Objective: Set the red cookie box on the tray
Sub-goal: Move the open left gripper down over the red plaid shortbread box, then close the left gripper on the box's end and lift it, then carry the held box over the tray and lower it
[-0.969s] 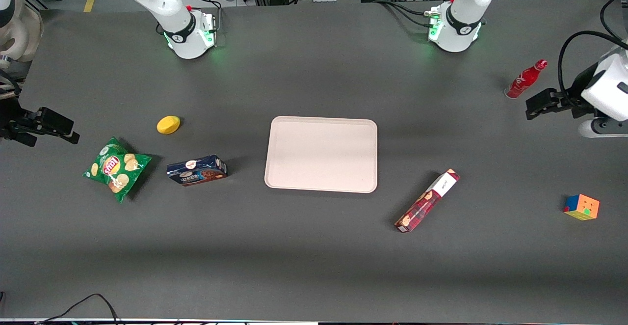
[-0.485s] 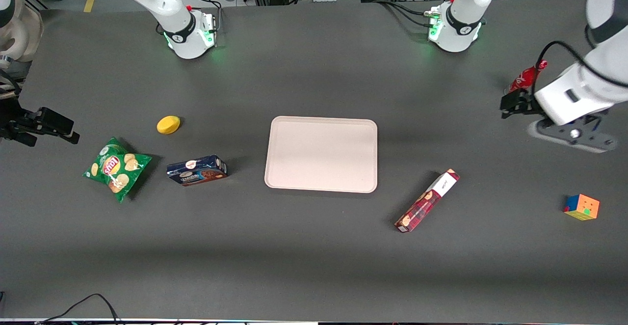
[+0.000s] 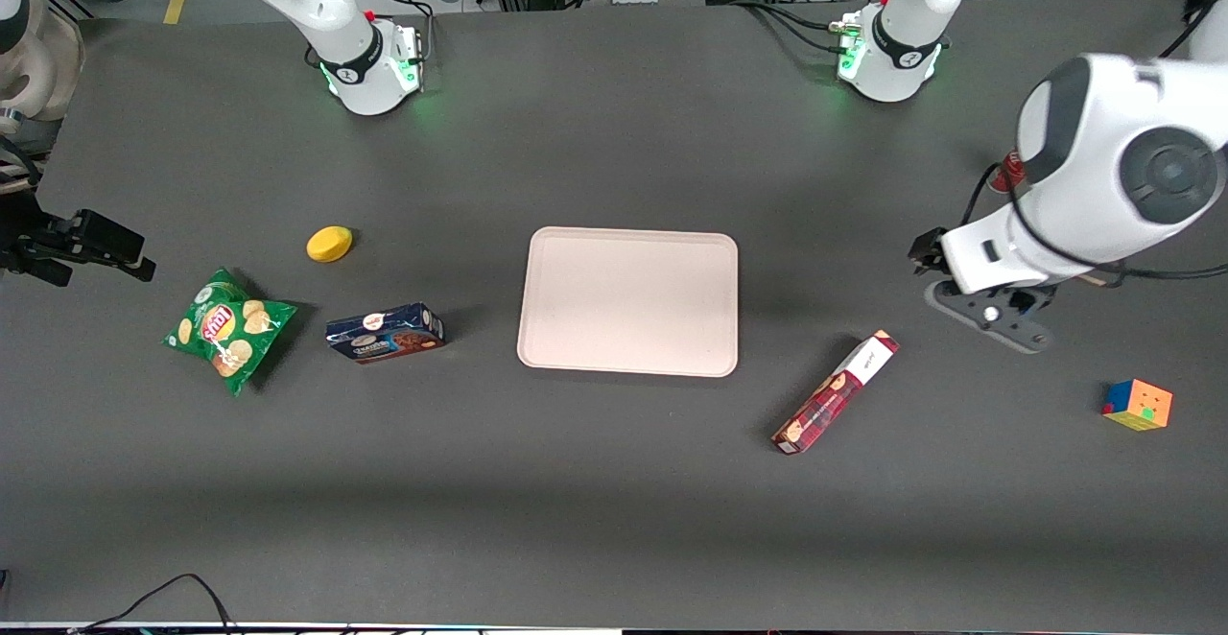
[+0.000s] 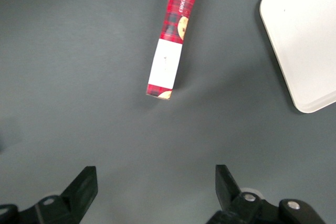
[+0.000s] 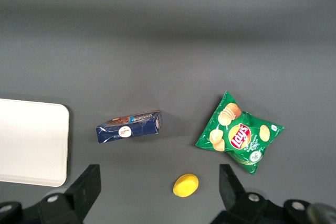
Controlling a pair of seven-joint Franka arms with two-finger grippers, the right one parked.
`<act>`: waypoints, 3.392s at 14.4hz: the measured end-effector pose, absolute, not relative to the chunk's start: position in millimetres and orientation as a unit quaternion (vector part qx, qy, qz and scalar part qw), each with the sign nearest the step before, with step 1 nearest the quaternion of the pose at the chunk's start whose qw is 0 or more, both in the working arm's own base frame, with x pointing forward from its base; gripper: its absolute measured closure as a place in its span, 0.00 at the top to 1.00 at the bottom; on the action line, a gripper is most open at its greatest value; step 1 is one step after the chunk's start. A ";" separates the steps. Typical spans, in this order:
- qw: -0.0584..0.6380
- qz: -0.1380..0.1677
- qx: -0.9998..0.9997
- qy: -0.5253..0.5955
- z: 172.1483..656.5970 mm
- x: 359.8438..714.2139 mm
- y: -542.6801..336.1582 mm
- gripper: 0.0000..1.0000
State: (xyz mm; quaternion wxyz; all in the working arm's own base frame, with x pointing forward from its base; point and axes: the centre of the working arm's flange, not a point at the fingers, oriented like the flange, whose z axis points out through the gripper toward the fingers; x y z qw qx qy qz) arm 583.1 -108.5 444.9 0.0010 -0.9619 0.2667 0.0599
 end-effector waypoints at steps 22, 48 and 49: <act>0.002 -0.033 -0.953 0.302 228.8 633.2 -174.5 0.95; -0.057 0.046 -0.994 0.085 410.7 616.5 -278.3 0.20; -0.055 0.049 -0.996 0.058 410.6 606.5 -299.4 0.20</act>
